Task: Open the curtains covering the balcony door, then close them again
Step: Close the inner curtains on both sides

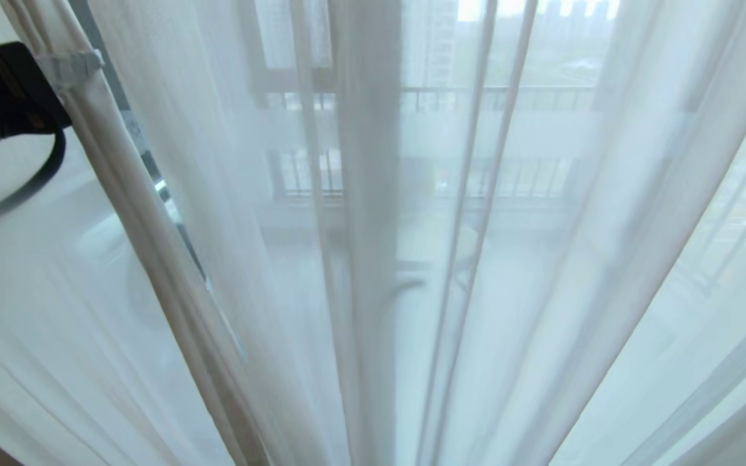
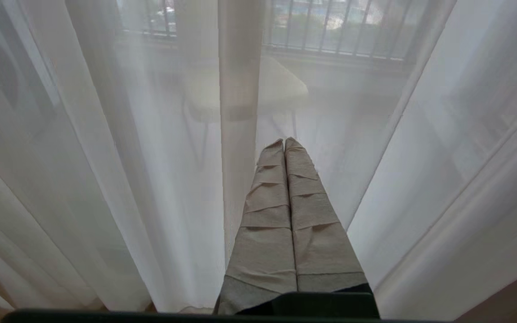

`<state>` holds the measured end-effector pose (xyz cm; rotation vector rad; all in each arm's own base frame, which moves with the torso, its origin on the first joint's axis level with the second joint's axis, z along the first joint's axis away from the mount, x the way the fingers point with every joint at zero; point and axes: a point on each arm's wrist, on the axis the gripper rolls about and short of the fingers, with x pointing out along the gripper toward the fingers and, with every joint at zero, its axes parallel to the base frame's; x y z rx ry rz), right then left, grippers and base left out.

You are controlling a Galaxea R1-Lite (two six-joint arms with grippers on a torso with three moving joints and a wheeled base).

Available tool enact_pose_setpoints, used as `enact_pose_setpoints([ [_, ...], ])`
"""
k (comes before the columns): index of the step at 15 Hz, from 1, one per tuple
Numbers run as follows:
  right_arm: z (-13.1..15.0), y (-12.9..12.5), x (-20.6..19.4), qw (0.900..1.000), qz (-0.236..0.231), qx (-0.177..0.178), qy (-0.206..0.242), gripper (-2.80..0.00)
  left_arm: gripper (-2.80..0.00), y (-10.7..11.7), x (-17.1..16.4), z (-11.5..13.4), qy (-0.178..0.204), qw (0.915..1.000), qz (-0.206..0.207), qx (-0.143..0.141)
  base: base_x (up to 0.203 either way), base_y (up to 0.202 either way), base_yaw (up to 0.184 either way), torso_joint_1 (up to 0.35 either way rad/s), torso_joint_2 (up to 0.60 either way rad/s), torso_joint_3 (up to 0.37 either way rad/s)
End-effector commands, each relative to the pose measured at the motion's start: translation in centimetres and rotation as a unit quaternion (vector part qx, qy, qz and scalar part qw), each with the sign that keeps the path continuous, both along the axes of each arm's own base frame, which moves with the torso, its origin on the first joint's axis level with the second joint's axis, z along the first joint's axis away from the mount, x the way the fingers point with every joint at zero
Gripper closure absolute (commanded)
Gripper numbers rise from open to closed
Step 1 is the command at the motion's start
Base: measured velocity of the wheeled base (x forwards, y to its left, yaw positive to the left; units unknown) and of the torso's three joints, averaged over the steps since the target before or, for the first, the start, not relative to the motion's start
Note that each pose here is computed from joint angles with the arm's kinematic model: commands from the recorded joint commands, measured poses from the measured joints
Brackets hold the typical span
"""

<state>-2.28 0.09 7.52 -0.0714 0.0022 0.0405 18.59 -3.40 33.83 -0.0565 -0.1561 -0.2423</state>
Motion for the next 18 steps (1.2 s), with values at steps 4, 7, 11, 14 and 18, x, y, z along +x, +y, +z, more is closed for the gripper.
enact_pose_setpoints([
  [4,0.0,0.0,0.0,1.0,0.0,0.0,0.0,0.0,0.0,0.0,0.01,-0.01,0.0,1.0,0.0,-0.001,0.0,-0.193,0.001,0.003,0.0,0.003],
  [7,0.0,0.0,0.0,1.0,0.0,0.0,0.0,0.0,0.0,0.0,0.01,0.0,0.0,1.0,0.0,-0.001,0.0,-0.195,0.001,0.002,0.0,0.004],
  [11,0.0,0.0,0.0,1.0,0.0,0.0,0.0,0.0,0.0,-0.02,-0.11,0.1,-0.003,1.0,-0.001,-0.001,0.0,-0.192,-0.001,0.002,0.0,0.001],
  [14,0.0,0.0,0.0,1.0,0.0,0.0,0.0,0.0,0.0,-0.06,-0.18,0.17,-0.004,1.0,-0.003,-0.001,0.0,-0.192,-0.001,0.001,0.0,-0.001],
  [18,0.0,0.0,0.0,1.0,0.0,0.0,0.0,0.0,0.0,-0.04,-0.35,0.37,-0.009,0.9999,-0.004,-0.002,0.0,-0.061,-0.001,0.003,0.0,0.001],
])
